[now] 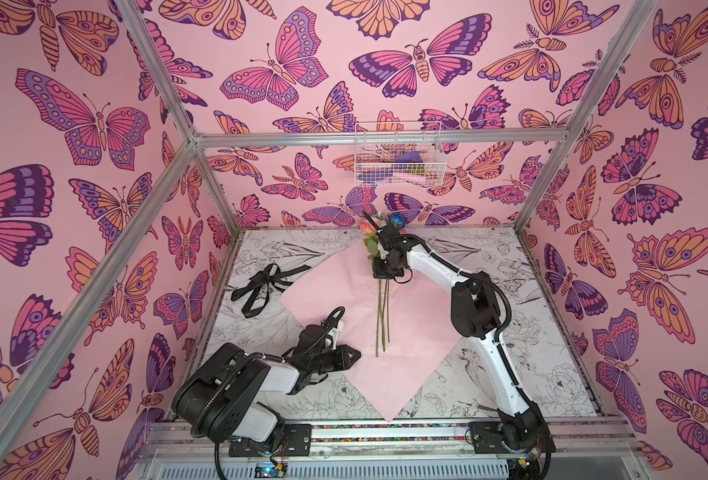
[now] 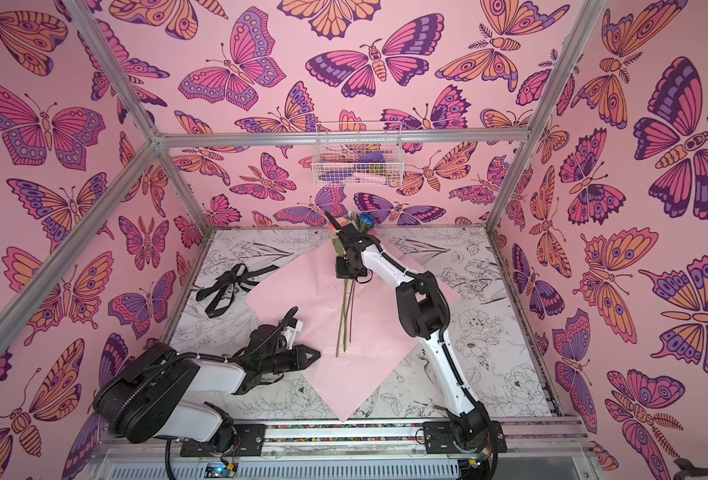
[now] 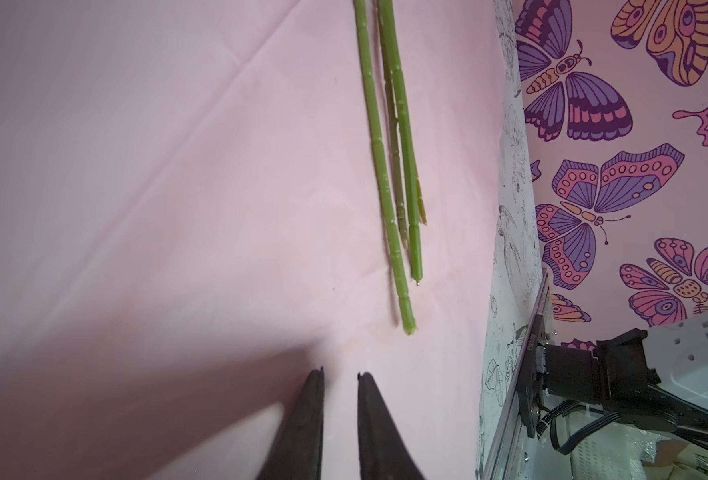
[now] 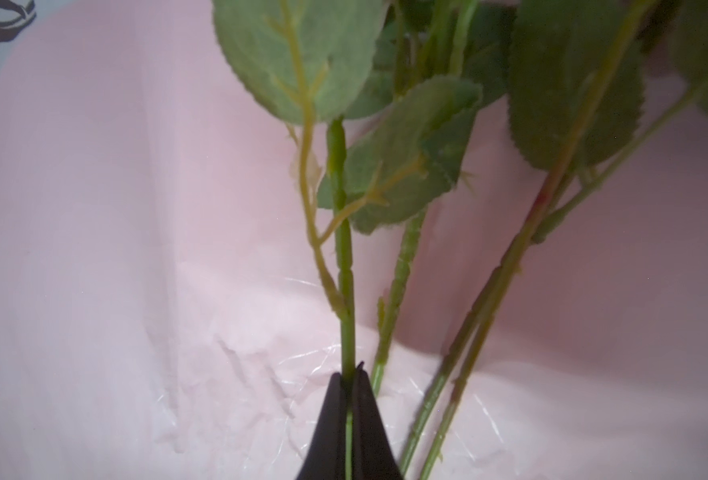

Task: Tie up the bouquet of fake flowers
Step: 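Carry the pink rose onto the sheet and lay it with the others, then open the right gripper and move it down to the stem ends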

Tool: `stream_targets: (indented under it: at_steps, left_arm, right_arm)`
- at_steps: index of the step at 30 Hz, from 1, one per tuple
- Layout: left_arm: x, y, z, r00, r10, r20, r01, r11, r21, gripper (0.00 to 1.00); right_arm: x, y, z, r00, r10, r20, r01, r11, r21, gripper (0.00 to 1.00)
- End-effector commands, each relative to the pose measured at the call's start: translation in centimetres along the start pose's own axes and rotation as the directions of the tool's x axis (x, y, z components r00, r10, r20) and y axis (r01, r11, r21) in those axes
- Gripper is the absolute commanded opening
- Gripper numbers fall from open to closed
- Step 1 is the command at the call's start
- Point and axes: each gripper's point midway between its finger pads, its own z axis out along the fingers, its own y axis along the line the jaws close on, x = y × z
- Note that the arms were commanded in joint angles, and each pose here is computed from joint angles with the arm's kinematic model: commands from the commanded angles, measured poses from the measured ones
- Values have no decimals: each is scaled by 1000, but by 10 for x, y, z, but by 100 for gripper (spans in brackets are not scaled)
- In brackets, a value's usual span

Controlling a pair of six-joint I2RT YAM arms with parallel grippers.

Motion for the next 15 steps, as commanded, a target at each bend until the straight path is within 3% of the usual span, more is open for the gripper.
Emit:
stream_targets:
  at_steps: [1, 15]
  left_arm:
    - [41, 41, -6, 988, -112, -103, 96, 984, -152, 20]
    - [41, 39, -7, 989, -109, -104, 93, 985, -147, 20]
  right_arm:
    - [1, -6, 8, 1000, -11, -8, 12, 999, 39, 0]
    - [1, -3, 4, 1000, 19, -11, -19, 1000, 21, 23]
